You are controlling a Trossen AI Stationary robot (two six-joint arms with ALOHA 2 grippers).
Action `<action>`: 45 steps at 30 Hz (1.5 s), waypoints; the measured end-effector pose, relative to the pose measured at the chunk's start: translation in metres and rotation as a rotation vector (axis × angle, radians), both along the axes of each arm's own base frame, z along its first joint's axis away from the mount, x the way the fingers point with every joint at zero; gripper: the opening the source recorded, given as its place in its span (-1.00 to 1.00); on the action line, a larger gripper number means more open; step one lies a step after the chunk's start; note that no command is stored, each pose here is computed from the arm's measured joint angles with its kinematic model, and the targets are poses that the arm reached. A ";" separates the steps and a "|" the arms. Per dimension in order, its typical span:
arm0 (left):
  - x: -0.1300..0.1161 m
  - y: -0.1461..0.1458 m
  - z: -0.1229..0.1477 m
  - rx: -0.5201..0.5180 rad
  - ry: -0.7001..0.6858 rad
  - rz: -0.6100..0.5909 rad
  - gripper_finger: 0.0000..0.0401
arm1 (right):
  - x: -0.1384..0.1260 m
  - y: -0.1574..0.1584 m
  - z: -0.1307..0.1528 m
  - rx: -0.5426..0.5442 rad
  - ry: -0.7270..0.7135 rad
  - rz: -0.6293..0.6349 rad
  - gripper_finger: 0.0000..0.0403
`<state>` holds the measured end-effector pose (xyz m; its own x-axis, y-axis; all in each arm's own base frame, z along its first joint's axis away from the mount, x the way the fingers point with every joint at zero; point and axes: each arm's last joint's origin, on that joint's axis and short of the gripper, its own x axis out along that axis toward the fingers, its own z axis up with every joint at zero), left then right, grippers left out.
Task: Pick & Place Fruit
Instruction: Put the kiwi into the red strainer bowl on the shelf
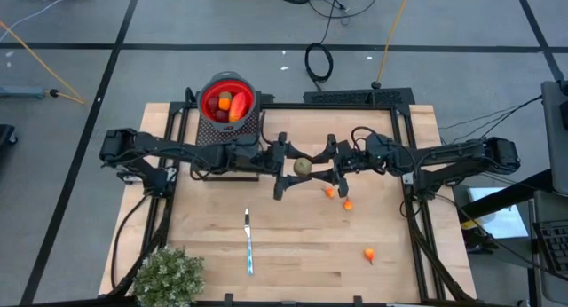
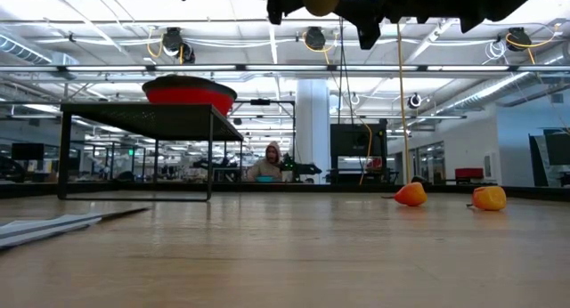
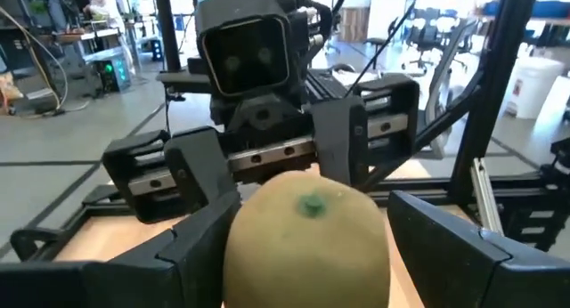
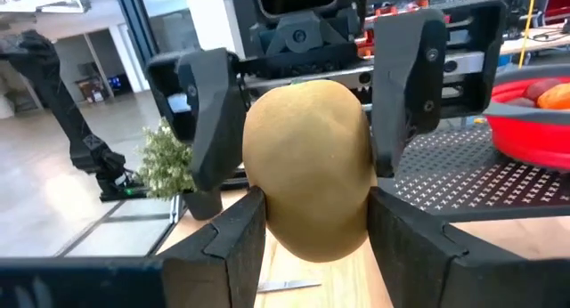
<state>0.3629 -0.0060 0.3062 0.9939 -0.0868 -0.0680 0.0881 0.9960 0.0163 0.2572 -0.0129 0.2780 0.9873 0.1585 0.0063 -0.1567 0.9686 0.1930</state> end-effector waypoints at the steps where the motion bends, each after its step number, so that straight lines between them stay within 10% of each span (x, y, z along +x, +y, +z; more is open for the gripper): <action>1: 0.000 0.000 0.002 0.010 0.004 0.000 0.41 | 0.000 0.000 0.000 0.003 -0.001 -0.001 -0.14; 13: 0.002 0.000 0.009 0.054 0.005 -0.005 -0.18 | 0.000 0.000 -0.001 0.003 0.006 0.002 -0.14; 45: -0.005 -0.001 0.003 0.025 0.119 -0.007 -0.21 | -0.001 0.000 -0.005 0.086 0.070 0.017 0.18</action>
<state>0.3580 -0.0073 0.3095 0.9781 -0.0903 -0.1878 0.0976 0.9948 0.0304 0.2566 -0.0128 0.2730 0.9831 0.1768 -0.0480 -0.1561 0.9454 0.2861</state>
